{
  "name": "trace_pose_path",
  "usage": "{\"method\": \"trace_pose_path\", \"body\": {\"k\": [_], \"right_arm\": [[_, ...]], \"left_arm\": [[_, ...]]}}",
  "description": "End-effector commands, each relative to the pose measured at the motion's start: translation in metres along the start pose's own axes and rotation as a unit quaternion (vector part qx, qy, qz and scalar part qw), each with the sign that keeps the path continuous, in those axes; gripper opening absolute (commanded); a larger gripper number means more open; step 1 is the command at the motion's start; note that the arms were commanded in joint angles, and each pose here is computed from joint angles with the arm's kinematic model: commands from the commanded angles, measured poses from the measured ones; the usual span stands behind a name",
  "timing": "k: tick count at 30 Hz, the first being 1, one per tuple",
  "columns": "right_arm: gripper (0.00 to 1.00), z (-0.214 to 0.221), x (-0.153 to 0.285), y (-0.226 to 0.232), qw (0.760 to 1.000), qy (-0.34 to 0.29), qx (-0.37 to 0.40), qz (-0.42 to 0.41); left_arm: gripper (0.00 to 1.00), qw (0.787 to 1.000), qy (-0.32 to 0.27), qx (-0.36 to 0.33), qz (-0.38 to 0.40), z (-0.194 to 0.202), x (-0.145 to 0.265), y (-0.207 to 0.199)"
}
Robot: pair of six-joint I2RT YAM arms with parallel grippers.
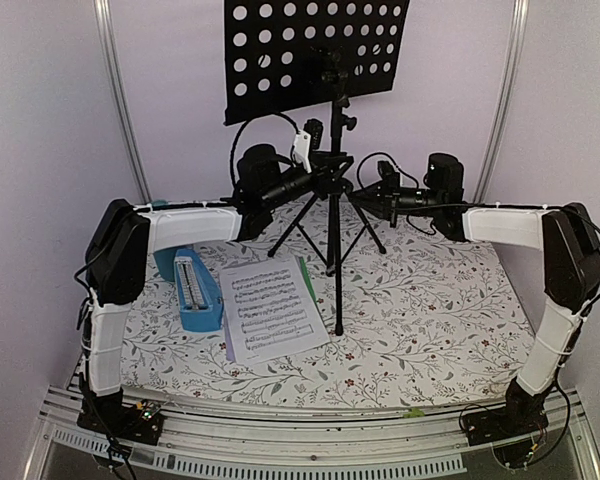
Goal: Set up the instrument practice props
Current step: Screw the knob on the music stand.
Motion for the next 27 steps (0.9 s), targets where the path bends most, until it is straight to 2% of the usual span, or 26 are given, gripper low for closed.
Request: {"method": "trace_pose_path", "body": {"k": [1,4,8,10,11,13,15,17,19,20,21,27], "right_arm": [[0.0,-0.025,0.014,0.003,0.99,-0.062,-0.117,-0.042],[0.0,-0.025,0.016,0.006,0.987,-0.07,-0.14,-0.048],[0.12,-0.027,0.02,0.012,0.992,-0.078,-0.099,-0.015],[0.2,-0.031,0.024,0.019,0.995,-0.094,-0.039,0.021],[0.25,-0.033,0.028,0.022,0.993,-0.106,0.022,0.046],[0.31,-0.038,0.037,0.027,0.976,-0.145,0.117,0.116],[0.36,-0.035,0.042,0.035,0.939,-0.167,0.241,0.179],[0.41,-0.026,0.04,0.046,0.877,-0.173,0.382,0.234],[0.46,-0.017,0.04,0.043,0.823,-0.173,0.469,0.269],[0.49,-0.012,0.041,0.041,0.804,-0.169,0.499,0.276],[0.5,-0.009,0.041,0.039,0.772,-0.158,0.546,0.284],[0.62,0.013,0.044,0.035,0.658,-0.153,0.688,0.264]], "left_arm": [[0.0,0.998,0.043,0.015,0.036,0.016,0.008,-0.007],[0.0,0.998,0.047,0.014,0.039,0.017,0.008,-0.006],[0.0,0.998,0.046,0.016,0.042,0.016,0.005,-0.007],[0.0,0.998,0.046,0.015,0.043,0.016,0.005,-0.007],[0.0,0.998,0.047,0.015,0.044,0.016,0.005,-0.007],[0.0,0.998,0.047,0.015,0.044,0.015,0.005,-0.007],[0.0,0.998,0.048,0.015,0.044,0.015,0.006,-0.007],[0.0,0.998,0.048,0.015,0.045,0.015,0.006,-0.008],[0.0,0.998,0.049,0.015,0.045,0.015,0.005,-0.007],[0.0,0.998,0.049,0.016,0.046,0.015,0.005,-0.007],[0.0,0.998,0.05,0.017,0.046,0.016,0.004,-0.008],[0.0,0.998,0.051,0.016,0.045,0.015,0.002,-0.007]]}}
Point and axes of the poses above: each gripper's point midway between its finger pads, its own x axis back along the fingers, its own y axis along the line the jaws close on, z = x × y, the point moved 7 cm from there along x, back along the fingers, and after that the axes turned 5 degrees about x, right-handed, at the moved point
